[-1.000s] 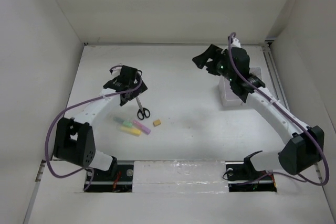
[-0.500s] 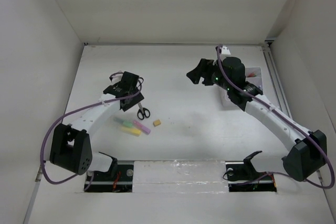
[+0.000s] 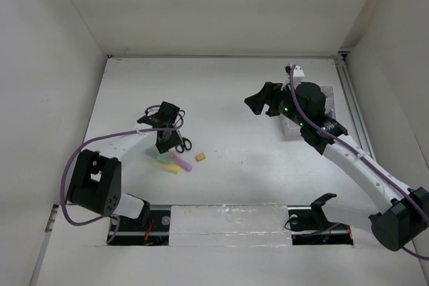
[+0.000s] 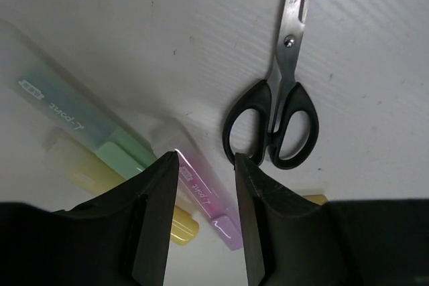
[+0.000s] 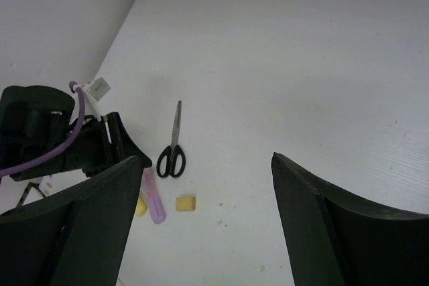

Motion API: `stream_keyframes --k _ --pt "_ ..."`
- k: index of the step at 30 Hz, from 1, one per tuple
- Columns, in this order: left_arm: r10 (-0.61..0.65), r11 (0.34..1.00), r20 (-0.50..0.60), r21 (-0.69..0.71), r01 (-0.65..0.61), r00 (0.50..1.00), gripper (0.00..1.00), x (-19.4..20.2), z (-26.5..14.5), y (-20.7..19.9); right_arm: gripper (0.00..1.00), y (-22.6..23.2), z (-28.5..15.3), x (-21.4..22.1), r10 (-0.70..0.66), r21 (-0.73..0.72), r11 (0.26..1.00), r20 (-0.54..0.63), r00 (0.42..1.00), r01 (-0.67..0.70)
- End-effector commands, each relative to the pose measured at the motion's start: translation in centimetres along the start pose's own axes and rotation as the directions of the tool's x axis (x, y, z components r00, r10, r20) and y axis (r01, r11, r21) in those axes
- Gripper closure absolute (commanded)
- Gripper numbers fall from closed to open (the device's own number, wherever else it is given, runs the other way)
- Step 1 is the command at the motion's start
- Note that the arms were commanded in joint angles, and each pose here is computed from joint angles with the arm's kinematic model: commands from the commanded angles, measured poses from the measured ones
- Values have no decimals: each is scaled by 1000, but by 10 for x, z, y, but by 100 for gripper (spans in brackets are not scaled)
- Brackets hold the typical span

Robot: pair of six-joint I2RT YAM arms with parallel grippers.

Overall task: Sort the stationery into containers
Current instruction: Pick up the scissors from the center of the board.

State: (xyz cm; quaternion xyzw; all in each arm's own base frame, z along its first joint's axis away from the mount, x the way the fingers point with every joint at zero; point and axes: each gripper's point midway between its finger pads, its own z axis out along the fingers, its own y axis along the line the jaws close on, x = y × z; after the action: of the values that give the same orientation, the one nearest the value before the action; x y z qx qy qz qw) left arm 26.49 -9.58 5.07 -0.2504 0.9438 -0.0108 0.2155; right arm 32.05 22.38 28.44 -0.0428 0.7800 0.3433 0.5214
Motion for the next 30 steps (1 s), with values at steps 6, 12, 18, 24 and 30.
stream_keyframes --k 6,12,18,24,30 --pt "29 999 -21 30 -28 999 65 9 15 -4 17 3 -13 -13 -21 -19 1000 66 998 22" --pt "28 999 -18 30 -28 999 65 7 16 -6 17 5 -13 -13 -21 -29 999 61 998 23" --pt "48 999 -39 -15 -49 998 65 11 24 0 18 2 -12 -9 -20 -24 999 53 998 21" --pt "52 998 -51 -27 -53 997 68 16 34 2 18 2 -12 -9 -20 -24 999 53 998 21" --pt "56 997 -68 -45 -60 996 77 20 44 4 18 -1 -14 -9 -18 -17 1000 58 998 19"
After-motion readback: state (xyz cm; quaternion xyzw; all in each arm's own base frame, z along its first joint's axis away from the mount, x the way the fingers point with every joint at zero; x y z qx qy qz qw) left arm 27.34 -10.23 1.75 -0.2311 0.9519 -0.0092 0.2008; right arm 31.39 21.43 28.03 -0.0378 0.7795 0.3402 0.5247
